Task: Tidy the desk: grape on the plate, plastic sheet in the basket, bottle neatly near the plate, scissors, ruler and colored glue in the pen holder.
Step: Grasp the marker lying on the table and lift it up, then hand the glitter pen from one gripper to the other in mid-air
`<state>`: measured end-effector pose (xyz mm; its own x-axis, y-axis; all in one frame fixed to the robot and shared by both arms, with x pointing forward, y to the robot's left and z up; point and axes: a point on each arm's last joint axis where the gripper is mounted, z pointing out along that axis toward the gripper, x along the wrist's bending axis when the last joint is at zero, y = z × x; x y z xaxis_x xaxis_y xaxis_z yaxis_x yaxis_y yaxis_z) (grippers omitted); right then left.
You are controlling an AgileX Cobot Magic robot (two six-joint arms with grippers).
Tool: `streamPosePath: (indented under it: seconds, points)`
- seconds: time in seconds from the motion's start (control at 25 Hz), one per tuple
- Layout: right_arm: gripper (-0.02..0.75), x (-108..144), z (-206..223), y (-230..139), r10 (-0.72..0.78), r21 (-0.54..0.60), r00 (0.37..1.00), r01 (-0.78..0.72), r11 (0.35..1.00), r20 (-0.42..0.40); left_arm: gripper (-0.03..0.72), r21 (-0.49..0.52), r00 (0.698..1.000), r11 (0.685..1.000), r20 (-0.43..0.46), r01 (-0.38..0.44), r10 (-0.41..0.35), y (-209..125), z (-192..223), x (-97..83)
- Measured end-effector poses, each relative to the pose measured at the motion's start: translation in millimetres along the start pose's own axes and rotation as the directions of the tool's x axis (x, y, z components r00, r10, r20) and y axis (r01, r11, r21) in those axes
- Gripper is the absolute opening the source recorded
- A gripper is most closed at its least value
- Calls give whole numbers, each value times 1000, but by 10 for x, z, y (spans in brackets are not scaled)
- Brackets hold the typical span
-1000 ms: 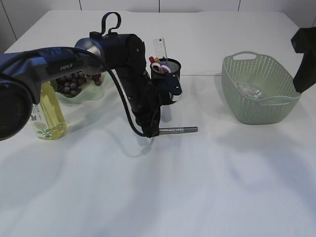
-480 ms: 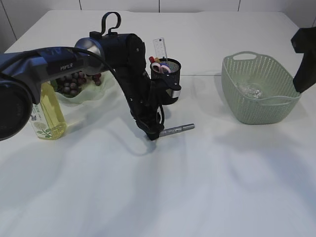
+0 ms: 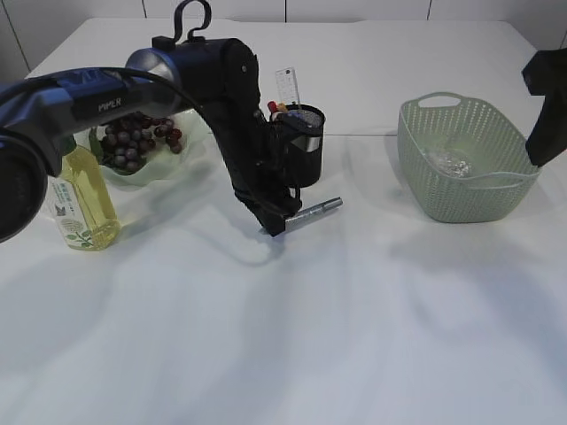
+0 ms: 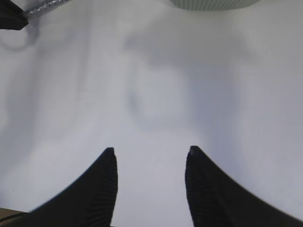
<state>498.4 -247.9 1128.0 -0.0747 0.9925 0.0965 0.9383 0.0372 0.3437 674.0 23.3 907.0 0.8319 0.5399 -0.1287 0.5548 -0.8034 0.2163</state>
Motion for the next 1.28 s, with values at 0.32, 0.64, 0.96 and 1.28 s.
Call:
streamPosePath:
  seconds: [0.32, 0.64, 0.96, 1.28]
  points:
    - [379, 0, 0, 0, 0, 0, 1000, 0, 1000, 0, 79, -43, 984, 984, -11, 176, -176, 42, -238, -37]
    - [379, 0, 0, 0, 0, 0, 1000, 0, 1000, 0, 78, -85, 952, 949, 42, 305, -302, 59, -500, -143]
    - [379, 72, 57, 70, -22, -96, 996, 14, 995, -84, 78, -109, 943, 938, 77, 330, -323, 2, -811, -277]
    - [379, 303, 95, 148, -132, -247, 934, 49, 968, -331, 78, -229, 953, 925, 84, 304, -292, -4, -1452, -451]
